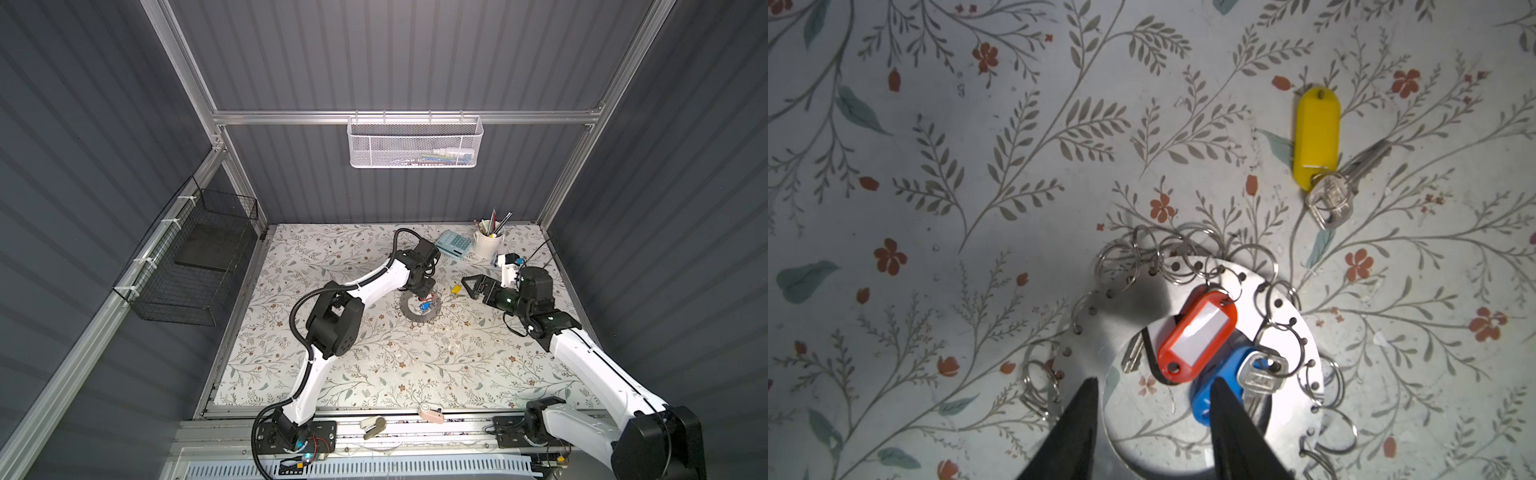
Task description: Put the keys on the keyring
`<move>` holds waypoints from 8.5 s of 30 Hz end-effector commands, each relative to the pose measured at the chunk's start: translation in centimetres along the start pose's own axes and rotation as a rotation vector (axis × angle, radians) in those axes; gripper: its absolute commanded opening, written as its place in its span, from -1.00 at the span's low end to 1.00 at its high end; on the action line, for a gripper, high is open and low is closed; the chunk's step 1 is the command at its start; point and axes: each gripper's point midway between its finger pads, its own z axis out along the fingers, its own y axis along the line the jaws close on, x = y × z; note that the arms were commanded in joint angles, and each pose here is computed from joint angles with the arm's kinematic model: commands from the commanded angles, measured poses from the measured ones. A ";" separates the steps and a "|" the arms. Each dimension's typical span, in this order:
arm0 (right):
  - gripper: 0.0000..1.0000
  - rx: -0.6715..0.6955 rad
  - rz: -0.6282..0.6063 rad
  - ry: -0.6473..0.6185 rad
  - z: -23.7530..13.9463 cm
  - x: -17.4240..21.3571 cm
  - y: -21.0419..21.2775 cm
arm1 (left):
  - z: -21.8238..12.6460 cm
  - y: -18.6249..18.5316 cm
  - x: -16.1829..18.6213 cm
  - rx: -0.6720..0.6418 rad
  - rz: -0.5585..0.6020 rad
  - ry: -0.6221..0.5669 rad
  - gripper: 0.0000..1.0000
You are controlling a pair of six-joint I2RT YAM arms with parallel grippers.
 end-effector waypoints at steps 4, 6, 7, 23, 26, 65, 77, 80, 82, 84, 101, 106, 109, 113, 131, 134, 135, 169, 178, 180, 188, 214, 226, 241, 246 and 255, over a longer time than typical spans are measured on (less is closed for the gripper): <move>0.99 -0.005 0.003 0.010 -0.2 0.5 -0.2 | 1.4 1.6 -0.3 -0.081 0.093 0.021 -0.08; 0.98 -0.004 0.000 0.010 -0.2 0.5 -0.3 | 1.8 1.6 -0.3 -0.086 0.099 0.020 -0.09; 0.98 -0.002 0.000 0.010 -0.2 0.5 -0.3 | 2.0 1.5 -0.3 -0.079 0.101 0.021 -0.09; 0.99 0.005 0.006 0.028 0.0 0.8 -0.6 | 4.4 2.7 -0.8 -0.153 0.072 0.022 -0.38; 0.98 0.005 0.004 0.030 0.1 0.8 -0.6 | 4.3 2.9 -1.1 -0.165 0.063 0.012 -0.41; 0.98 -0.026 0.035 0.060 0.9 1.4 -0.6 | 0.7 -0.3 -2.7 -0.013 0.105 -0.152 -0.18; 0.98 -0.013 0.029 0.067 0.8 1.5 -0.7 | 3.0 -0.1 -1.4 -0.025 0.125 -0.091 -0.20; 0.98 -0.007 0.031 0.067 0.8 1.5 -0.8 | 3.5 -0.2 -1.2 -0.026 0.127 -0.079 -0.21; 0.98 -0.005 0.029 0.067 0.8 1.5 -0.9 | 3.7 -0.3 -1.0 -0.024 0.130 -0.073 -0.21; 0.98 -0.003 0.028 0.066 0.8 1.5 -0.9 | 4.0 -0.3 -0.7 -0.023 0.131 -0.065 -0.22; 0.98 -0.006 0.023 0.064 0.8 1.5 -0.9 | 5.1 1.5 -1.1 -0.131 0.096 -0.062 -0.50; 0.98 0.011 0.035 0.088 1.5 2.0 -1.5 | 5.4 1.7 -1.1 -0.142 0.091 -0.053 -0.54; 0.98 0.012 0.033 0.090 1.5 2.0 -1.6 | 5.4 1.8 -1.2 -0.149 0.086 -0.053 -0.57; 0.98 0.010 0.035 0.094 1.6 2.1 -1.6 | 5.4 1.9 -1.2 -0.149 0.074 -0.049 -0.60; 0.98 0.010 0.039 0.100 1.7 2.4 -1.7 | 5.8 2.6 -0.4 -0.196 0.001 0.001 -0.76; 0.98 0.011 0.037 0.099 1.7 2.3 -1.7 | 5.8 2.6 -0.5 -0.194 -0.013 -0.002 -0.84; 0.98 0.011 0.039 0.102 1.7 2.4 -1.7 | 5.8 2.6 -0.5 -0.195 -0.018 -0.002 -0.86; 0.98 -0.024 0.060 0.084 2.5 1.1 -0.9 | 0.2 -4.5 5.1 0.036 -0.084 0.011 -1.00; 0.98 -0.025 0.063 0.096 3.4 1.1 -0.7 | -5.3 -0.4 -1.2 -0.030 -0.267 -0.172 -0.76; 0.98 -0.024 0.066 0.096 3.4 1.0 -0.7 | -5.3 0.8 -1.8 -0.063 -0.322 -0.160 -0.53; 0.98 -0.029 0.059 0.100 3.2 1.3 -0.7 | -2.8 1.6 -2.7 -0.137 -0.458 -0.114 -0.07; 0.98 -0.034 0.045 0.110 2.0 2.8 -1.0 | 4.9 2.8 0.4 -0.328 -0.446 0.032 -0.17; 0.98 -0.044 0.060 0.124 2.3 3.0 -1.0 | 3.9 -0.1 -0.6 -0.247 -0.395 0.013 -0.46; 0.98 -0.033 0.058 0.117 2.1 3.1 -1.2 | 1.5 -8.7 4.4 -0.083 -0.303 0.110 -0.52; 0.98 -0.031 0.055 0.102 2.0 2.5 -1.1 | -1.0 -10.4 3.7 0.022 -0.262 0.050 -0.47; 0.98 -0.033 0.060 0.092 2.1 1.8 -1.1 | -5.2 -9.0 1.0 0.008 -0.198 -0.071 -0.25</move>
